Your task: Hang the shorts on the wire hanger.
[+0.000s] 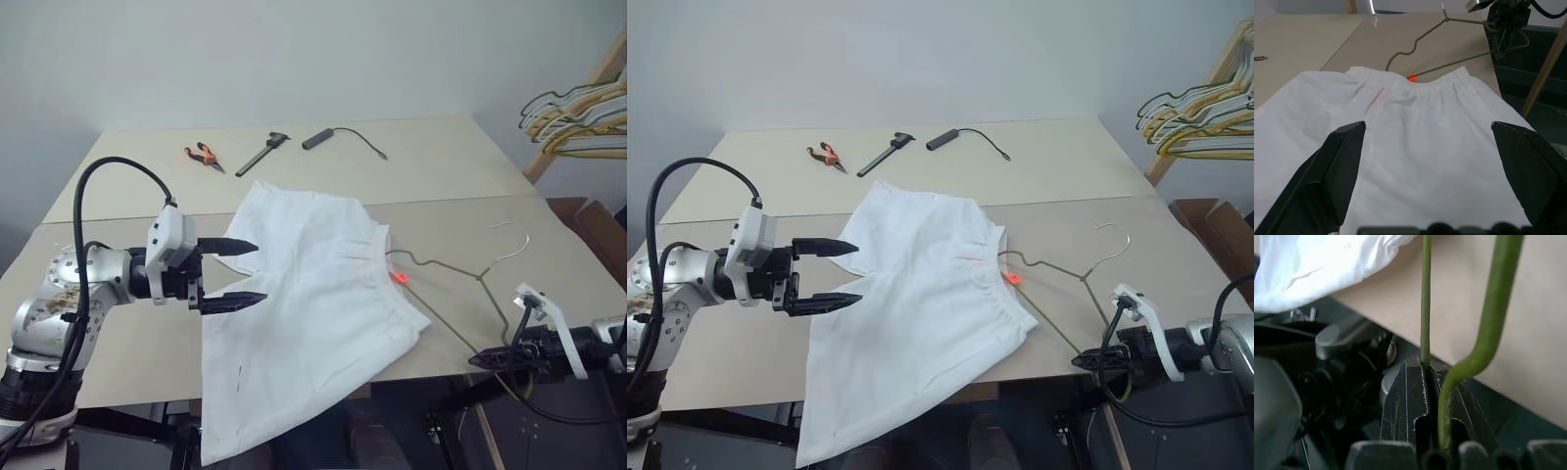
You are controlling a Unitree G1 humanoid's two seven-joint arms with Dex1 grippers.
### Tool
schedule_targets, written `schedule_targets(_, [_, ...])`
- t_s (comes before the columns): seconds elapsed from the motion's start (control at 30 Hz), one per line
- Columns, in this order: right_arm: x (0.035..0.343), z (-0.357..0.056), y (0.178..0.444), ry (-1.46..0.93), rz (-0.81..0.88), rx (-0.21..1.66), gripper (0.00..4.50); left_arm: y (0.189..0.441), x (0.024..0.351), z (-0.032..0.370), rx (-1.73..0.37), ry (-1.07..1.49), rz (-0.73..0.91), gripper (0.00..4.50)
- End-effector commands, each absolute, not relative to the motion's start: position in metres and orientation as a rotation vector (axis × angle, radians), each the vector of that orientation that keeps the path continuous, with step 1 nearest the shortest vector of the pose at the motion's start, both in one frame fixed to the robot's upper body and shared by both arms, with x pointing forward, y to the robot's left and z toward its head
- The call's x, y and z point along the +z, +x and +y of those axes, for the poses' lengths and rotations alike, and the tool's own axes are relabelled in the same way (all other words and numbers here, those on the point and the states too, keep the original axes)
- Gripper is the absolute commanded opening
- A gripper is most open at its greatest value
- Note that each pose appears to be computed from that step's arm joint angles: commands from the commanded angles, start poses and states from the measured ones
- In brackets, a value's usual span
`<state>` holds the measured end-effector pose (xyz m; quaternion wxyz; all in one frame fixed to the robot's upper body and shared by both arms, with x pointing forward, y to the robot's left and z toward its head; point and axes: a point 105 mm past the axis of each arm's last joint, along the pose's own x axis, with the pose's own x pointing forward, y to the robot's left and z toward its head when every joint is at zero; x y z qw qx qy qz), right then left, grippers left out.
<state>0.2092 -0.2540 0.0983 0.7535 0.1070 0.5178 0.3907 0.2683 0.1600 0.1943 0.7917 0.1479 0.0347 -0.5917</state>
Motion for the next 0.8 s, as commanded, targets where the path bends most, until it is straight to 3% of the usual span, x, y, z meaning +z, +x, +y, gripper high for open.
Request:
schedule_targets(0.03, [0.106, -0.245, 0.208, 0.217, 1.113, 0.930, 0.00, 0.266, 0.204, 0.163, -1.269, 0.360, 0.041, 4.48])
schedule_targets(0.17, [0.099, -0.240, 0.212, 0.184, 1.129, 0.951, 0.00, 0.266, 0.204, 0.164, -1.268, 0.370, 0.051, 4.48])
schedule_targets(0.33, [0.084, -0.249, 0.270, 0.202, 1.022, 0.801, 0.00, 0.267, 0.205, 0.164, -1.270, 0.388, 0.051, 4.48])
schedule_targets(0.43, [0.078, -0.252, 0.291, 0.217, 1.013, 0.732, 0.00, 0.267, 0.206, 0.165, -1.265, 0.395, 0.053, 4.48])
schedule_targets(0.67, [0.094, -0.232, 0.277, 0.183, 1.060, 0.993, 0.00, 0.265, 0.207, 0.171, -1.240, 0.412, 0.058, 4.48])
schedule_targets(0.8, [0.096, -0.234, 0.281, 0.155, 1.083, 1.005, 0.00, 0.264, 0.205, 0.170, -1.237, 0.414, 0.058, 4.48])
